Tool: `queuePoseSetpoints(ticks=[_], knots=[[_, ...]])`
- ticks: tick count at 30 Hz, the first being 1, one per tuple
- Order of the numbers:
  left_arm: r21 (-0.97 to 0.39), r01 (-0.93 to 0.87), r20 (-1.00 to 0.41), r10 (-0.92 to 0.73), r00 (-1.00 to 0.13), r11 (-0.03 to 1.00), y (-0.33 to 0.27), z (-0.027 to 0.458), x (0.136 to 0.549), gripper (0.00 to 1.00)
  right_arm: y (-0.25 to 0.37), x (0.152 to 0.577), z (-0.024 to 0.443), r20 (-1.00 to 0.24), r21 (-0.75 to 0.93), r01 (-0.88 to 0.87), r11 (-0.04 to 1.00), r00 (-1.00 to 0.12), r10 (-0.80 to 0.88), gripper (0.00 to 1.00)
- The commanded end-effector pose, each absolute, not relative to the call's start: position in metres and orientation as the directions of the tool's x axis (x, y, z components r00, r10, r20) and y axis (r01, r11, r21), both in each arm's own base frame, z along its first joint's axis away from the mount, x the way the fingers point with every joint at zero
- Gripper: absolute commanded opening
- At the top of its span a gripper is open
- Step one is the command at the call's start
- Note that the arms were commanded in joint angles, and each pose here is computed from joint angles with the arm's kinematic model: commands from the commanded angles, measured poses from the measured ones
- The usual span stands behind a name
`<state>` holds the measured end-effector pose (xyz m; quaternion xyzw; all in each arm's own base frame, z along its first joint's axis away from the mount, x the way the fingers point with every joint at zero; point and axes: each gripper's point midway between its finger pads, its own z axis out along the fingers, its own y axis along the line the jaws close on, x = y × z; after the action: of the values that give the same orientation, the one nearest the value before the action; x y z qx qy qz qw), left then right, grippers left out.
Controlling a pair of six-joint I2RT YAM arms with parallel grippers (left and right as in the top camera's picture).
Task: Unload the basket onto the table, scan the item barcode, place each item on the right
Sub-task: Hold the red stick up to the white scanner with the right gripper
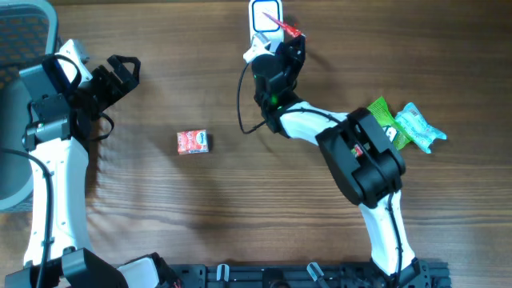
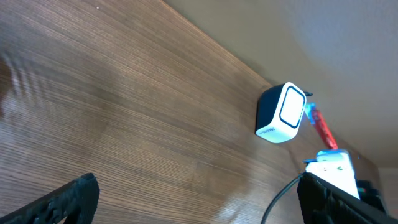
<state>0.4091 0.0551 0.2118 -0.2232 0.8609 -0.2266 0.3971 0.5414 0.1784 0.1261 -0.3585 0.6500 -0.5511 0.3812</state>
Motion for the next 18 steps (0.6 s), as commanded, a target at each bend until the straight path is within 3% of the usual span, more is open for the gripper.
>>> queuePoseSetpoints(ticks=[1, 5, 11, 16, 18], knots=[[-0.559, -0.193, -0.595, -0.552, -0.584, 0.807, 0.056, 0.213, 0.41, 1.0, 0.194, 0.547, 0.113, -0.096, -0.988, -0.079, 0.136, -0.383, -0.919, 0.04], [-0.559, -0.193, -0.595, -0.552, -0.584, 0.807, 0.056, 0.213, 0.41, 1.0, 0.204, 0.545, 0.098, -0.06, -0.982, -0.146, 0.115, -0.338, -0.939, 0.04], [-0.559, -0.193, -0.595, -0.552, -0.584, 0.807, 0.056, 0.213, 0.41, 1.0, 0.197, 0.544, 0.09, -0.057, -0.979, -0.164, 0.125, -0.366, -0.929, 0.04], [-0.559, -0.193, -0.595, -0.552, -0.584, 0.807, 0.056, 0.213, 0.41, 1.0, 0.165, 0.551, 0.121, -0.185, -0.979, 0.01, 0.204, -0.463, -0.867, 0.04], [-0.559, -0.193, -0.595, -0.552, -0.584, 0.807, 0.056, 0.213, 0.41, 1.0, 0.171, 0.551, 0.105, -0.11, -0.984, -0.079, 0.16, -0.44, -0.891, 0.04]])
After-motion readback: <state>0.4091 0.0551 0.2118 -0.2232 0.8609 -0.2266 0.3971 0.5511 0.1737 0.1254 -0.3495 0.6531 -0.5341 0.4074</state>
